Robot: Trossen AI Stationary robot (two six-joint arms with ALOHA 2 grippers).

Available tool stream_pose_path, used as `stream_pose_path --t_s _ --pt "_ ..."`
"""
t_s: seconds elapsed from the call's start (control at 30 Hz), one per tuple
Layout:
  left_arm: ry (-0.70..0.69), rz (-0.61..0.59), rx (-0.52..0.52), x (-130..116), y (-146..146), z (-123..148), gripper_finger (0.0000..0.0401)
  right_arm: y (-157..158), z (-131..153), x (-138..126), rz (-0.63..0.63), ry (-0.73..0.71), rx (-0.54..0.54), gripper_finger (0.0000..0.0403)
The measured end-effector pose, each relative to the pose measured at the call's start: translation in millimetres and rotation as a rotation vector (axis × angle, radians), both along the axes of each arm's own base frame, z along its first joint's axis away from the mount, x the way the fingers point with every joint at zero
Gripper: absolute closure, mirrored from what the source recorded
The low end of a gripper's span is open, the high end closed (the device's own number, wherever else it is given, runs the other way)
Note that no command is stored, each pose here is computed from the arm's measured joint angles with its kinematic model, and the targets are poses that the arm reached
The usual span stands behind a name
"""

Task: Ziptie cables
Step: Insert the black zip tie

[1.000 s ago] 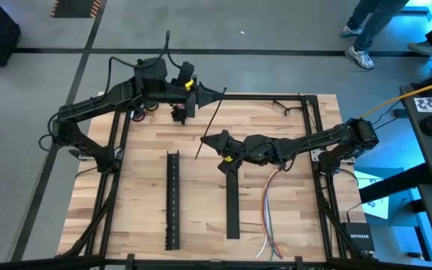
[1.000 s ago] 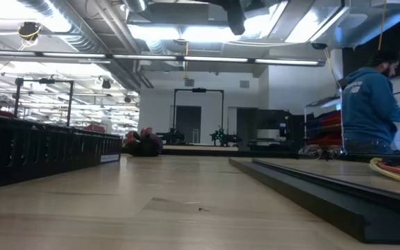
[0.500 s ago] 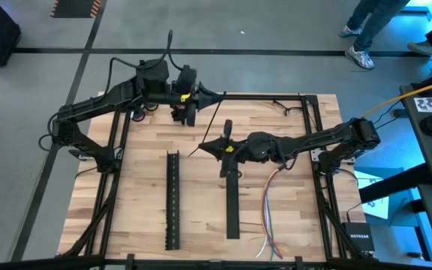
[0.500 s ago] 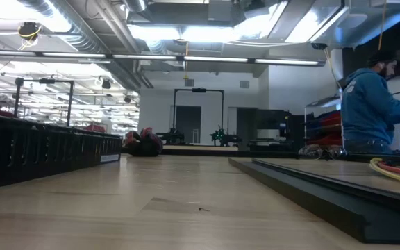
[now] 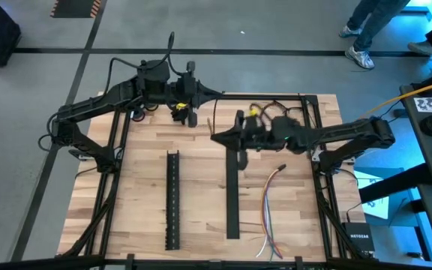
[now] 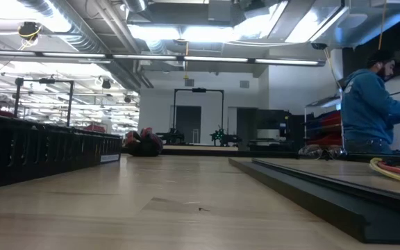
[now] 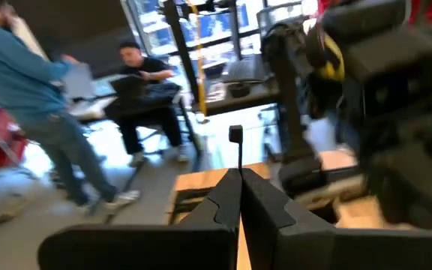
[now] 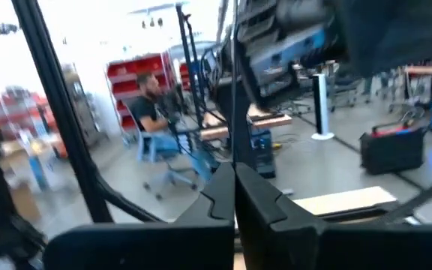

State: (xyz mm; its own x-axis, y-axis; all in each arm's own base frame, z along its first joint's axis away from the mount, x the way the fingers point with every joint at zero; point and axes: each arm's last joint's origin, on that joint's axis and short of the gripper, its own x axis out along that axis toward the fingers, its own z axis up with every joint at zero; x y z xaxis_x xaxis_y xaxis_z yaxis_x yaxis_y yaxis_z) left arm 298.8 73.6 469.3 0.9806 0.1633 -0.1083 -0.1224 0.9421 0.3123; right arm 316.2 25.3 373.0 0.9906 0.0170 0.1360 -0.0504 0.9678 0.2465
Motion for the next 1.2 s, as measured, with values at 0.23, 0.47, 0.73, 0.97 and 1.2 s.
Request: stream_pose_path --t_s 0.23,0.47,0.73,0.97,1.2 --pt "-0.051 0.039 0.103 0 1 7 0.0401 -16 18 -25 -0.006 0.007 0.268 0.0403" --pt "-0.070 0.105 0.166 0 3 10 0.0401 -44 26 -37 0.062 0.002 0.400 0.0403" --pt "-0.088 0.114 0.179 0 4 12 0.0401 -63 28 -42 0.121 0.011 0.489 0.0403" --pt "-0.086 0.113 0.212 1 4 12 0.0401 -64 28 -42 0.100 -0.005 0.493 0.0403" --pt "-0.086 0.100 0.233 1 3 12 0.0401 -65 26 -39 0.082 0.000 0.523 0.0403"
